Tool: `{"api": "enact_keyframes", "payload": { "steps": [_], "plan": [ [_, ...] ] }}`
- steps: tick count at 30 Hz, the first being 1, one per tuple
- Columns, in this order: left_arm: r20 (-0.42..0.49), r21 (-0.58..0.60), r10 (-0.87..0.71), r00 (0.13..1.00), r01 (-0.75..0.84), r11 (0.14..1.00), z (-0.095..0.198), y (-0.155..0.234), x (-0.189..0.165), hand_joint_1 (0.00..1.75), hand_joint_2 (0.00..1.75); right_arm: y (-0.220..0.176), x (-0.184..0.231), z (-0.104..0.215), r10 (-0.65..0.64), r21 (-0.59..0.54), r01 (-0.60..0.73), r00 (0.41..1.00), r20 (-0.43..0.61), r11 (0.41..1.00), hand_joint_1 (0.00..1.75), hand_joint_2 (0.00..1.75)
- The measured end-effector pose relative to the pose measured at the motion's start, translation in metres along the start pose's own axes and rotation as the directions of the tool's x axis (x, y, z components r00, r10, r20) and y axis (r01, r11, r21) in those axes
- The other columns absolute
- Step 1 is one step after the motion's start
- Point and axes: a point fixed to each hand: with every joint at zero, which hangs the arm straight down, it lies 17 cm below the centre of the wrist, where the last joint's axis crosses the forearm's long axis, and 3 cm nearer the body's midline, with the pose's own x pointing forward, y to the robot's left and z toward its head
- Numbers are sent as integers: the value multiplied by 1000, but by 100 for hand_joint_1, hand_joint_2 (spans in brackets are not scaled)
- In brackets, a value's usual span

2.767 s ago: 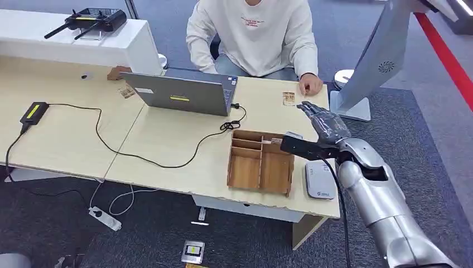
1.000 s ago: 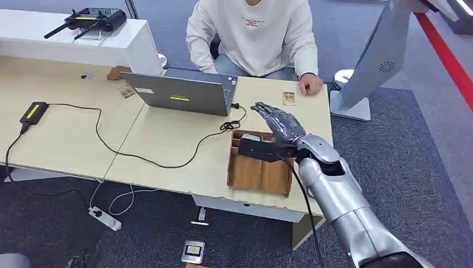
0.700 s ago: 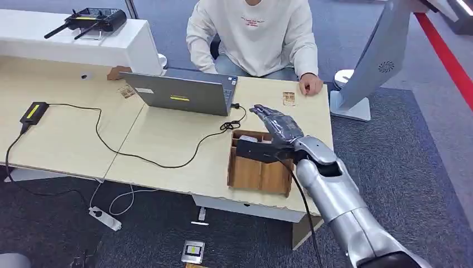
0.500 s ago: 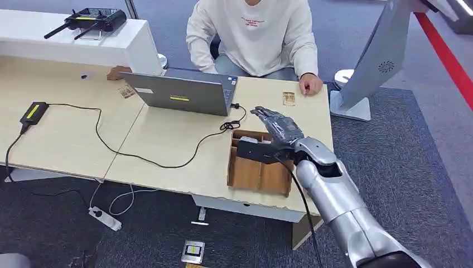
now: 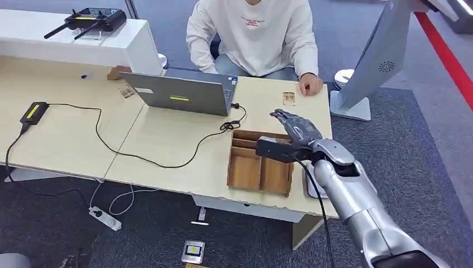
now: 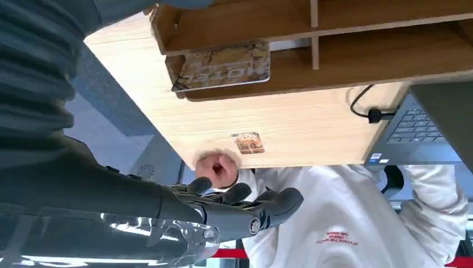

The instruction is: Pass the card to the sensor for recognition and then transmit it.

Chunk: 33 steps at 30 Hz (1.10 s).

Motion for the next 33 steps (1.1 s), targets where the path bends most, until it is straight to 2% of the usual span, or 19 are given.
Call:
{"api": "enact_keyframes", "payload": {
  "steps": [33],
  "plan": [
    [5,-2,6,1000,-6,1000,1,-1,2,0,0,-3,-11,1,-2,1,2,1000,-7,1000,0,175]
  ]
}}
